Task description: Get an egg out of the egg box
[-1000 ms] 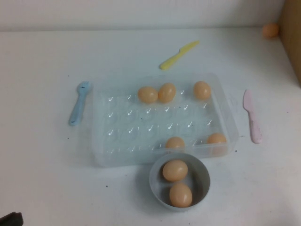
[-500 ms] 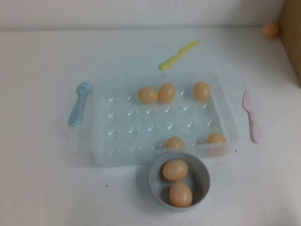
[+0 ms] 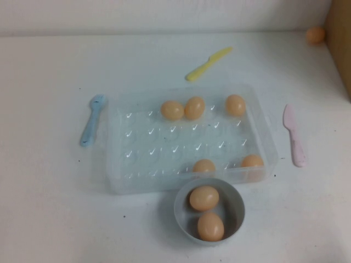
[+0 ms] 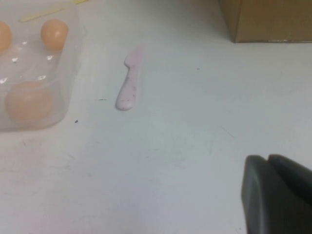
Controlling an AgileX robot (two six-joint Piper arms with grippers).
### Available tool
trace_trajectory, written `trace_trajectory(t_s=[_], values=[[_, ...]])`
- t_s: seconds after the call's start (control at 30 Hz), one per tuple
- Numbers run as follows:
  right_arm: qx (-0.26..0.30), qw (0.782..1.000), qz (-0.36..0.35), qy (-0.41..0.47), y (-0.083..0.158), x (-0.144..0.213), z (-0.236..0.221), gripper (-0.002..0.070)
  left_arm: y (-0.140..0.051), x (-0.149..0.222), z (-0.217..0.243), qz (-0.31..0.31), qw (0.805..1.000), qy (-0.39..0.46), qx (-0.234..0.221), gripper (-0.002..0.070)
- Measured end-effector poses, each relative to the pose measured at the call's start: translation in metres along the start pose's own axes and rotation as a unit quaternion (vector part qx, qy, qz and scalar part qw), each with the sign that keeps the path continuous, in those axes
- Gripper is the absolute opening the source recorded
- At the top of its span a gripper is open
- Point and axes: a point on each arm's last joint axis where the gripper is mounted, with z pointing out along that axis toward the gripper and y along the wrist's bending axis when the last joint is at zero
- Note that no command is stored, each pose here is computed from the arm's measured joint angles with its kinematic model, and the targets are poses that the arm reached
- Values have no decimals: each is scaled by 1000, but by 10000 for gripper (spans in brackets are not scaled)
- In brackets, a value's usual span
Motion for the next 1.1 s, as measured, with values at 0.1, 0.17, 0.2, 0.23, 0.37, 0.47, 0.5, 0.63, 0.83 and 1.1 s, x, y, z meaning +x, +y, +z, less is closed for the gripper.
trace_trajectory(t_s=[0.1,0.17,0.2,0.23,0.37,0.47,0.5,0.63,0.83,1.1], values=[[0,1000,0,0,0,0,0,-17,-3,0,0,126,992,-2,19,-2],[0,1000,0,0,0,0,0,-17,-5,0,0,161,987,-4,25,-2],[0,1000,0,0,0,0,0,-17,-5,0,0,166,986,-5,27,-2],[0,1000,0,0,0,0,0,-17,-5,0,0,164,986,-5,28,-2],[0,1000,0,0,0,0,0,-17,-6,0,0,148,988,-4,30,-2],[0,1000,0,0,0,0,0,-17,-6,0,0,141,990,-4,30,-2],[0,1000,0,0,0,0,0,-17,-6,0,0,139,990,-4,30,-2],[0,1000,0,0,0,0,0,-17,-6,0,0,135,990,-4,31,-3],[0,1000,0,0,0,0,0,-17,-6,0,0,135,990,-4,31,-3],[0,1000,0,0,0,0,0,-17,-6,0,0,133,991,-4,31,-3]])
